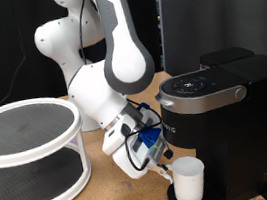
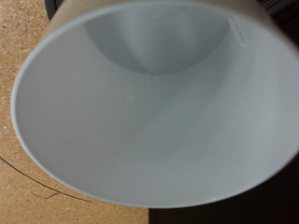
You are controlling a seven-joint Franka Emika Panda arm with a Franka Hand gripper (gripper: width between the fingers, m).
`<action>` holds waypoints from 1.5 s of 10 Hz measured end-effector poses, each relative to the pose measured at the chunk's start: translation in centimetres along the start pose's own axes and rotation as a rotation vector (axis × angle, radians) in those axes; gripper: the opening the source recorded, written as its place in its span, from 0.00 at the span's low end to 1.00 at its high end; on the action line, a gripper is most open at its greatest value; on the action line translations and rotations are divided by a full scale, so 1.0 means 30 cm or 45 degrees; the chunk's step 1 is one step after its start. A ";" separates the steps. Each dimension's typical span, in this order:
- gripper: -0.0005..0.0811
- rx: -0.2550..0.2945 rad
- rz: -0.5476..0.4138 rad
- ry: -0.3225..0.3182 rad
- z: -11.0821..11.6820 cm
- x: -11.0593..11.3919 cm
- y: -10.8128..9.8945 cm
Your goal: Make a cup of coffee with the keurig machine
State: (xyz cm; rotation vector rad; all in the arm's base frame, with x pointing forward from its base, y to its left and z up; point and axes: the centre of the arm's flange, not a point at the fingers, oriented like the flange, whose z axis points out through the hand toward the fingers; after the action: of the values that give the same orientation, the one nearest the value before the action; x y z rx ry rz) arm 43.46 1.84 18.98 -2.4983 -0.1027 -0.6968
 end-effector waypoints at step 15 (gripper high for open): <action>1.00 0.330 0.045 -0.108 -0.376 -0.002 -0.019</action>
State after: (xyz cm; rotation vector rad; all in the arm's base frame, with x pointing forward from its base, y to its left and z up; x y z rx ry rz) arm 38.12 -3.53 27.36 -2.2751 -0.1686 -0.5264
